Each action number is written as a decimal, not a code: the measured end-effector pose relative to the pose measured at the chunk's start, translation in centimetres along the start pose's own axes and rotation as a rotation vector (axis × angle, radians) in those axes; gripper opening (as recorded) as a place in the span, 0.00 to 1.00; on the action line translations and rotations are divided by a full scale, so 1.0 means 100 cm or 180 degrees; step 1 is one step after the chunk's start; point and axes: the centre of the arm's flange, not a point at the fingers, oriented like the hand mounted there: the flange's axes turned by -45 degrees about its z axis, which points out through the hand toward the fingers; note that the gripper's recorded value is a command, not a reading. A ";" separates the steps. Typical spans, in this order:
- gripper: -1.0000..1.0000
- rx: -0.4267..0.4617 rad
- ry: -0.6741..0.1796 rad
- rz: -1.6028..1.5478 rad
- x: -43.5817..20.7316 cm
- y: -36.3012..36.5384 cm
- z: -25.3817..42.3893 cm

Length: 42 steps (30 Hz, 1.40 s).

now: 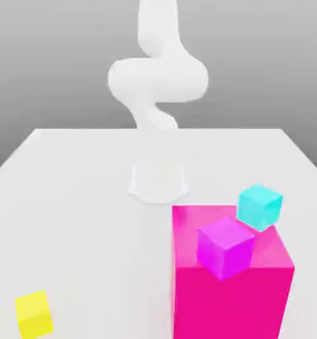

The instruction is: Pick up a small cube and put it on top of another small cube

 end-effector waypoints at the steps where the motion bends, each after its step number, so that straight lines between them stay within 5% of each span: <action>1: 0.50 0.0044 -0.0117 -0.0166 -0.003 -0.015 0.022; 9: 0.50 0.0540 -0.1002 -0.1758 -0.107 -0.147 0.188; 18: 0.50 0.1273 -0.1851 -0.3590 -0.329 -0.233 0.284; 22: 0.50 0.1524 -0.1974 -0.3843 -0.396 -0.206 0.294; 31: 0.50 0.1544 -0.1952 -0.3791 -0.444 -0.194 0.340; 32: 0.00 0.1546 -0.1953 -0.3791 -0.448 -0.194 0.344; 42: 0.00 0.1534 -0.1954 -0.3795 -0.435 -0.194 0.331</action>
